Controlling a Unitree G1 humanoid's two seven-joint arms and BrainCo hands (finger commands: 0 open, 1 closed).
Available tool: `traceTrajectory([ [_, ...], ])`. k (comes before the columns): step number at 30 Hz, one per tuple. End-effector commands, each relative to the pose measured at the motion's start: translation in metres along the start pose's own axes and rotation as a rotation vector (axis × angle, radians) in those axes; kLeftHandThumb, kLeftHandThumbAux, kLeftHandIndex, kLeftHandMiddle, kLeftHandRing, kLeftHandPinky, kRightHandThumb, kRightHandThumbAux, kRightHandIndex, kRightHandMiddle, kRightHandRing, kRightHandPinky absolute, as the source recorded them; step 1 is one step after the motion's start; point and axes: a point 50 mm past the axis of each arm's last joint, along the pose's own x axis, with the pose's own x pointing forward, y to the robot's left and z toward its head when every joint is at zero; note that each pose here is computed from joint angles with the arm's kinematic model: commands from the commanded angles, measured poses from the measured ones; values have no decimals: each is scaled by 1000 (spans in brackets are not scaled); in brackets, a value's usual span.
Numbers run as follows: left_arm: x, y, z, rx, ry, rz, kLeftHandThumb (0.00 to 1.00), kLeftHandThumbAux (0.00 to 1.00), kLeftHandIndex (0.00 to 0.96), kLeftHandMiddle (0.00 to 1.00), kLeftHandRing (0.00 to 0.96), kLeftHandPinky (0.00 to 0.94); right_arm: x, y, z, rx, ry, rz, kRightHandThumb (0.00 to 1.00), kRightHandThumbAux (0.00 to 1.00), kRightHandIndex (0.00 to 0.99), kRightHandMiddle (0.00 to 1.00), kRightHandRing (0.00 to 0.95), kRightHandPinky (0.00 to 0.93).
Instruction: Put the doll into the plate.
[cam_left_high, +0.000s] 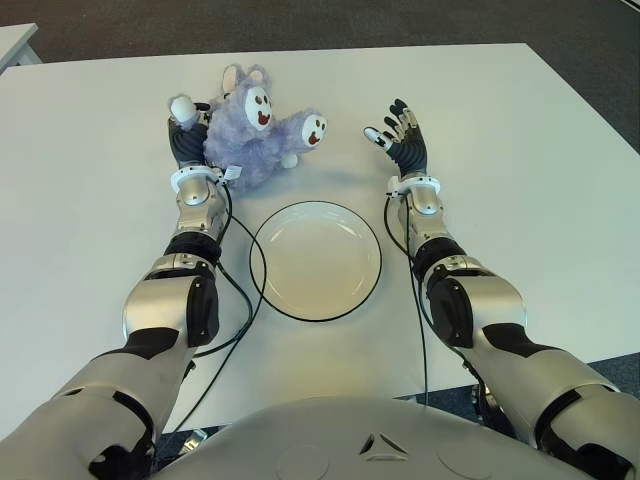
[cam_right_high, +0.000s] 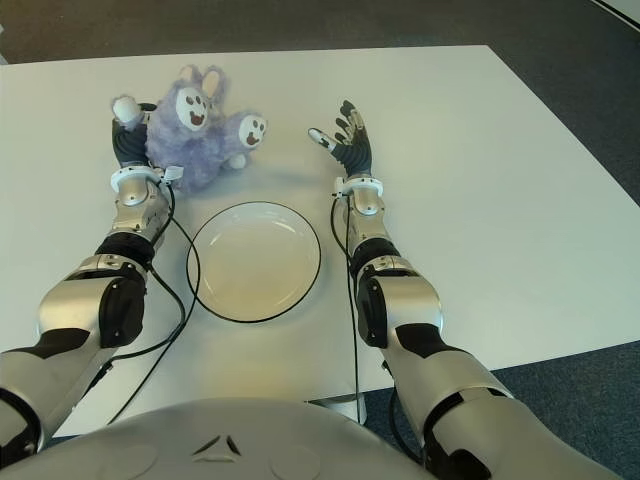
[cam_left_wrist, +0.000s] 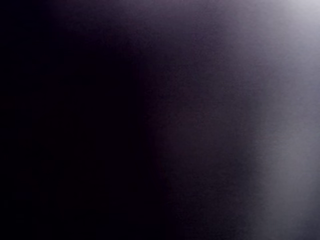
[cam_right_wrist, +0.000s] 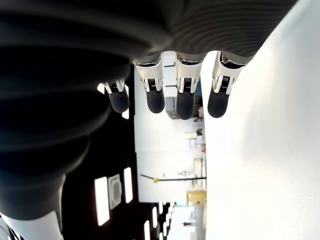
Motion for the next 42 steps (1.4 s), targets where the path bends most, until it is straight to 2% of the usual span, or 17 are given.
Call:
traceTrajectory([
  [1, -1, -3, -1, 4, 6, 9, 707, 701, 433, 717, 728, 751, -15, -3, -26, 14, 109, -15, 40, 742, 37, 73, 82, 108],
  [21, -2, -1, 3, -50, -55, -4, 716, 700, 439, 784, 802, 820, -16, -3, -26, 25, 108, -15, 54, 745, 42, 74, 84, 112],
  [42, -1, 1, 13, -38, -130, -50, 717, 702, 436, 783, 816, 823, -16, -2, -27, 25, 110, -11, 56, 751, 41, 76, 85, 113],
])
